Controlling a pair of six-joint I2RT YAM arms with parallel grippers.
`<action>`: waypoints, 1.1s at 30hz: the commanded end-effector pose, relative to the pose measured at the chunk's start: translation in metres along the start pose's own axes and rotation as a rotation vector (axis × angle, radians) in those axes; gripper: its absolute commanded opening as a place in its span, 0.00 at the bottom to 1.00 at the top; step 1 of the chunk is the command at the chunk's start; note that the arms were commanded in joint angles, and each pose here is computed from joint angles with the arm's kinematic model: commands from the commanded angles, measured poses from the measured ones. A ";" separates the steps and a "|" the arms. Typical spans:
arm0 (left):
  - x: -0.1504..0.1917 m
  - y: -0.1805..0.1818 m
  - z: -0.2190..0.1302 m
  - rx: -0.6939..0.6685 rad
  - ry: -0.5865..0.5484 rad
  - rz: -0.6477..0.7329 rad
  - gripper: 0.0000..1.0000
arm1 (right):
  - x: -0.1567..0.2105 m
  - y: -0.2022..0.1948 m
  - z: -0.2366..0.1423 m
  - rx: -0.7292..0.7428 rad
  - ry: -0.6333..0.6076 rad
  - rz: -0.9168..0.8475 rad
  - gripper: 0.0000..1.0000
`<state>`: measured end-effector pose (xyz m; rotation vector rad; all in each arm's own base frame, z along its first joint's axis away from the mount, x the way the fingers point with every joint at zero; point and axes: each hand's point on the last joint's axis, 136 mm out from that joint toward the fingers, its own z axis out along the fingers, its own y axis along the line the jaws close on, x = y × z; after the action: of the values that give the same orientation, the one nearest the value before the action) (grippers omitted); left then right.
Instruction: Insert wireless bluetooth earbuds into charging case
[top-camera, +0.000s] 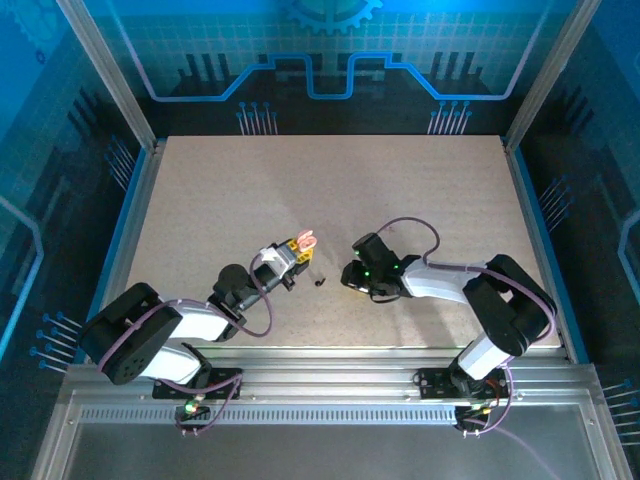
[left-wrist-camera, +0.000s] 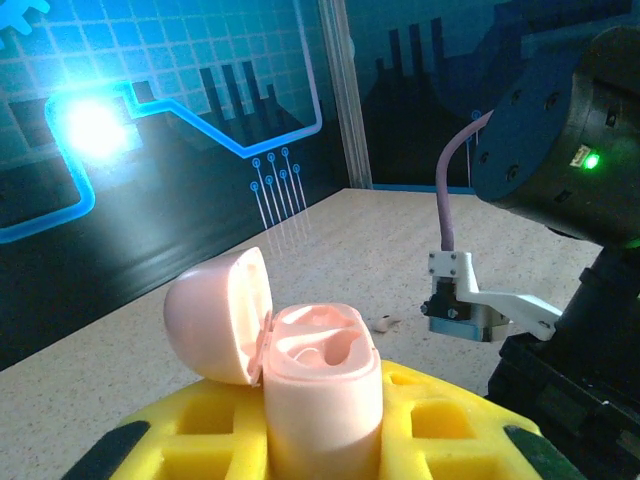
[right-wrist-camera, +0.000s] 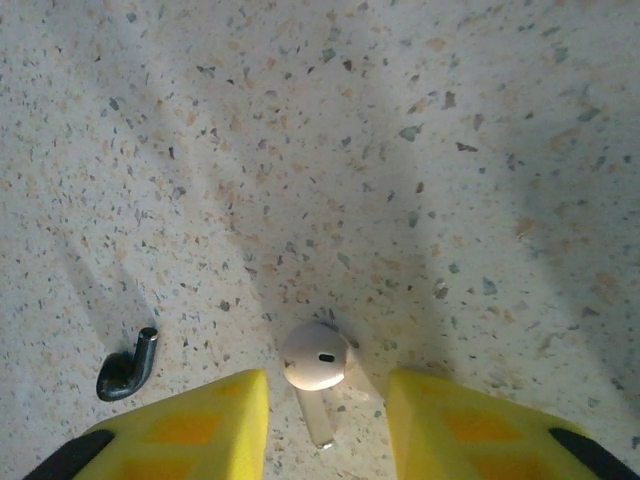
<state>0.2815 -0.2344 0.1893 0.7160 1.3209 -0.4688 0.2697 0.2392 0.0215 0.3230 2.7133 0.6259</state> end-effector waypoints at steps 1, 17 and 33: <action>-0.008 0.000 -0.002 -0.007 -0.032 0.039 0.17 | 0.000 -0.003 -0.002 0.054 0.001 -0.010 0.39; -0.011 0.001 -0.011 -0.007 0.014 0.037 0.18 | -0.013 0.009 -0.068 0.201 0.083 -0.325 0.53; -0.013 0.001 -0.019 -0.003 0.048 0.040 0.18 | -0.014 0.010 -0.035 0.378 0.369 -0.387 0.47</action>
<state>0.2682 -0.2234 0.1967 0.7412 1.3671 -0.4467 0.2736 0.2315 0.0565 -0.2169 3.0625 0.0714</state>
